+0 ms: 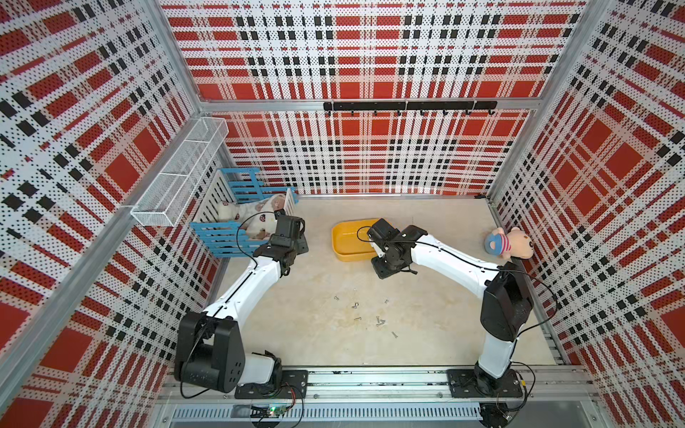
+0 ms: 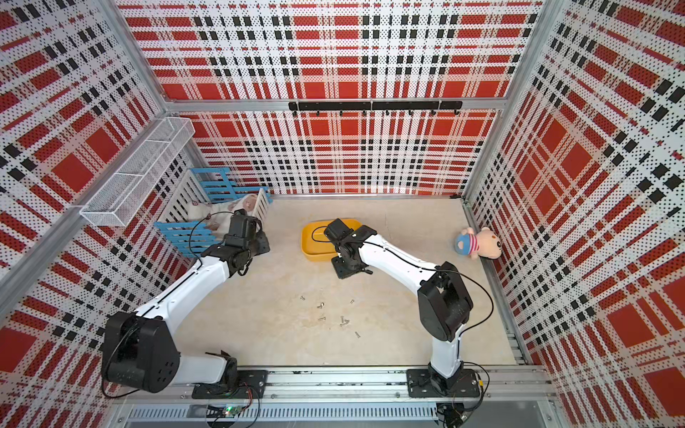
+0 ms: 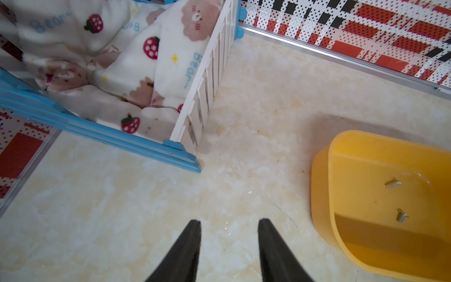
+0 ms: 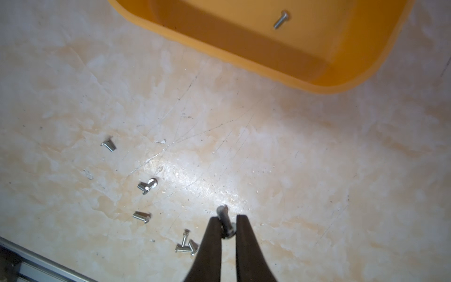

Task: Put the screws on the desktop into the storage box
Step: Pick up the screw from the center of the board, then place the screw in the storage box.

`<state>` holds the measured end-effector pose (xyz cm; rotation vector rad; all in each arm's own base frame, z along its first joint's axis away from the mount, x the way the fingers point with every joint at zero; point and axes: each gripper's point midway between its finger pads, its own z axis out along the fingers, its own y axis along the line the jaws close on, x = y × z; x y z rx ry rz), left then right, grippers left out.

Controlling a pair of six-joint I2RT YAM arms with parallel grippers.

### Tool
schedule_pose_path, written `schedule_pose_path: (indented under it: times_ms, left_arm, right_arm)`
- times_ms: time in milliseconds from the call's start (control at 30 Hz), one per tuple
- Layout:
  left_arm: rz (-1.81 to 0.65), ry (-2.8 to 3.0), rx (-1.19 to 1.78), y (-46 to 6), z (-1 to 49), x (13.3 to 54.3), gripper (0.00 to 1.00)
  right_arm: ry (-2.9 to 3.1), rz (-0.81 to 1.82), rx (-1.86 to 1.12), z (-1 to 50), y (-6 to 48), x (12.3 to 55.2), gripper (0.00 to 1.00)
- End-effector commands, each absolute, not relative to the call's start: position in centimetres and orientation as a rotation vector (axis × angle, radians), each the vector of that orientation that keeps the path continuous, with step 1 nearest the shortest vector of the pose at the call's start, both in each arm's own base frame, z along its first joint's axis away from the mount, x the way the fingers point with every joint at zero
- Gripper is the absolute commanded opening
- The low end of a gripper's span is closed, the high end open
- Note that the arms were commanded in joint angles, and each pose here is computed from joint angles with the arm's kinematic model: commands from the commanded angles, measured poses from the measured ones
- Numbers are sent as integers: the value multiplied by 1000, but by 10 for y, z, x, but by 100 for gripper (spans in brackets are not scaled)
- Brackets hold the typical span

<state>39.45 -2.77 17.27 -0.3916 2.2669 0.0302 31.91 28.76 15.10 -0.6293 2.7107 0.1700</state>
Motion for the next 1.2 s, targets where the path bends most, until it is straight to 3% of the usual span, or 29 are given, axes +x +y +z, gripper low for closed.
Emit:
schedule_pose_path:
  times_ms: [0,200,467,1167]
  left_arm:
    - [42,2268,-388,-24,169,395,45]
    - [44,2269,-389,-24,168,395,45]
    - [43,2270,-391,-23,167,395,45]
    - [33,2284,-388,-24,161,396,45]
  right_arm:
    - [2663,126,-630,173,291,333,13]
    - [2615,138,-612,182,313,382,13]
    - [2638,134,-507,150,314,444,12]
    - [2707,89,-283,76,301,502,14]
